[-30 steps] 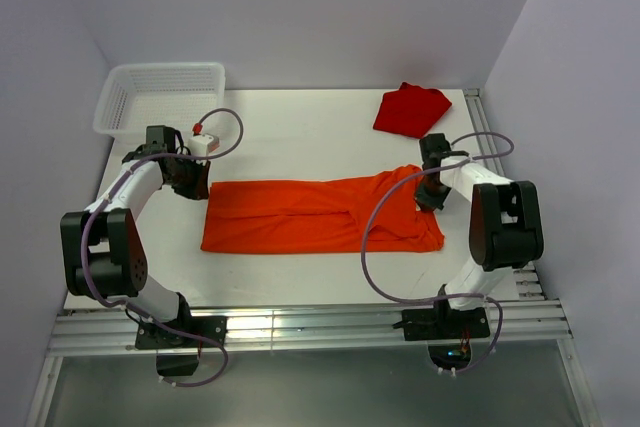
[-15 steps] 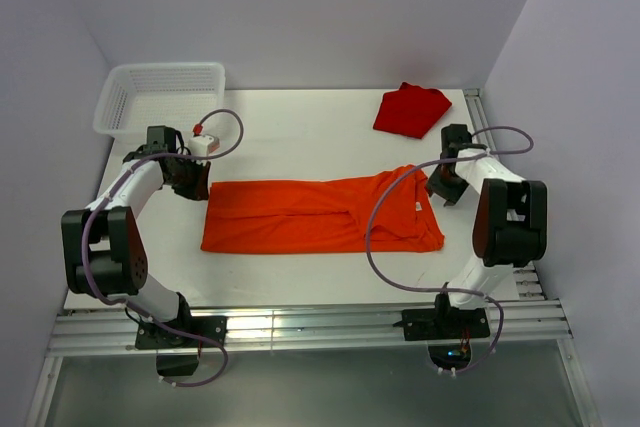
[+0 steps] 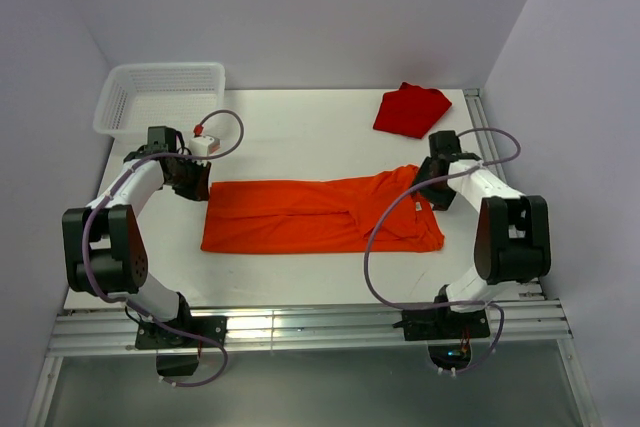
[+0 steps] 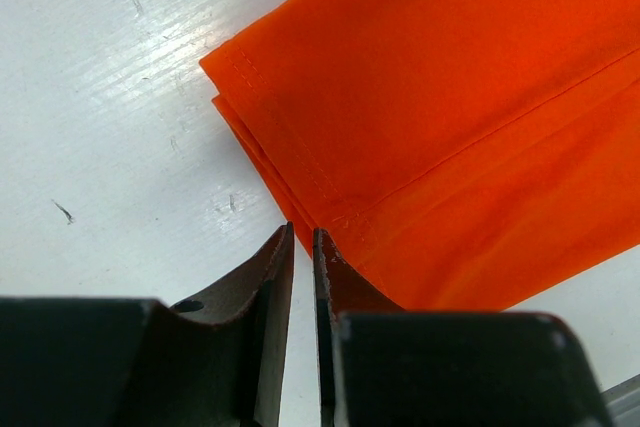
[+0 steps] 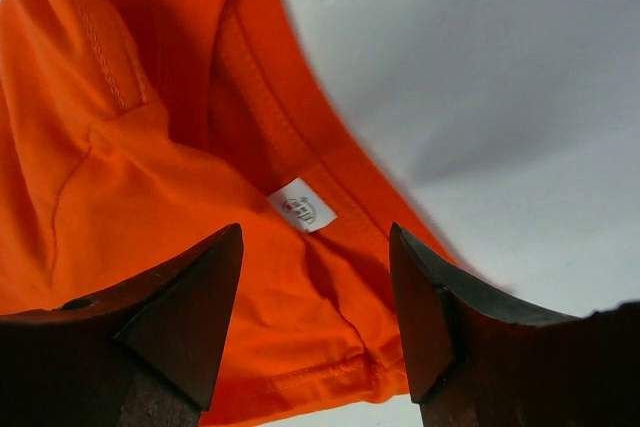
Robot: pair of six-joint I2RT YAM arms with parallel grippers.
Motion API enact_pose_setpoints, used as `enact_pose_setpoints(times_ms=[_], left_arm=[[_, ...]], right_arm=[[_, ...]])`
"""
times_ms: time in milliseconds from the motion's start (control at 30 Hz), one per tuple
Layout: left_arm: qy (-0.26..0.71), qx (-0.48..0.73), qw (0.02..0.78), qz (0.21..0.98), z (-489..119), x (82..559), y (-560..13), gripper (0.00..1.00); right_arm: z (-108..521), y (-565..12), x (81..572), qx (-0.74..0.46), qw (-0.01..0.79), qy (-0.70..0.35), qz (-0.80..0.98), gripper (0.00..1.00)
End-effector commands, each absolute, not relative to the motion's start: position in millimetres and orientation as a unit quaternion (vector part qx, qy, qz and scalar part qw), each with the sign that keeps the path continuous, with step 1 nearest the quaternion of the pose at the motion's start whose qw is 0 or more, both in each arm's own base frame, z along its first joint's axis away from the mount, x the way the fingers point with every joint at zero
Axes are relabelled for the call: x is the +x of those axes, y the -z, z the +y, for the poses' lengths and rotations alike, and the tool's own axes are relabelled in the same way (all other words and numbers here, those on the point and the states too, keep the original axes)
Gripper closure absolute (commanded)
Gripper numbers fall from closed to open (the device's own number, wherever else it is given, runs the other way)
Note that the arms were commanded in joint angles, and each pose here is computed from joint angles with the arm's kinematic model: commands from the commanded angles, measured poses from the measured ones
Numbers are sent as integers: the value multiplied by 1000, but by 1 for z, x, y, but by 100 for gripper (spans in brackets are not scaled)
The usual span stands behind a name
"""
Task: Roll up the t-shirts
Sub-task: Roll the tshirt
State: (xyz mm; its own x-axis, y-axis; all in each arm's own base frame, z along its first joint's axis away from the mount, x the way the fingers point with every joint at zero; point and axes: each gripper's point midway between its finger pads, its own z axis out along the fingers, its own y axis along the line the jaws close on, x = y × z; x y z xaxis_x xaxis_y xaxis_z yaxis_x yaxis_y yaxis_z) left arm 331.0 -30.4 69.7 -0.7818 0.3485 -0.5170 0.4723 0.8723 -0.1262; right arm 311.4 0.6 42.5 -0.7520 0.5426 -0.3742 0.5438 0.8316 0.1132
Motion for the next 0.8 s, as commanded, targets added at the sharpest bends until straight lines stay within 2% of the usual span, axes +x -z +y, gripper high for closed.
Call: enact_pose_setpoints(times_ms=[0, 133, 233, 333, 367, 467, 767], left_arm=[[132, 232, 268, 926, -34, 336, -82, 80], [125, 235, 268, 926, -32, 335, -82, 81], [125, 235, 270, 925, -32, 334, -84, 81], [128, 234, 269, 925, -33, 334, -84, 81], [128, 233, 270, 925, -33, 335, -85, 81], [129, 232, 271, 925, -33, 336, -86, 80], [125, 225, 263, 930, -31, 340, -81, 80]], right_arm=[[12, -35, 315, 265, 185, 24, 946, 33], [13, -25, 314, 258, 165, 47, 951, 34], [12, -15, 311, 255, 149, 58, 954, 40], [9, -11, 310, 253, 139, 68, 955, 58], [8, -8, 308, 252, 132, 73, 956, 72], [6, -6, 308, 251, 128, 79, 956, 89], [-28, -15, 322, 270, 126, 117, 947, 91]])
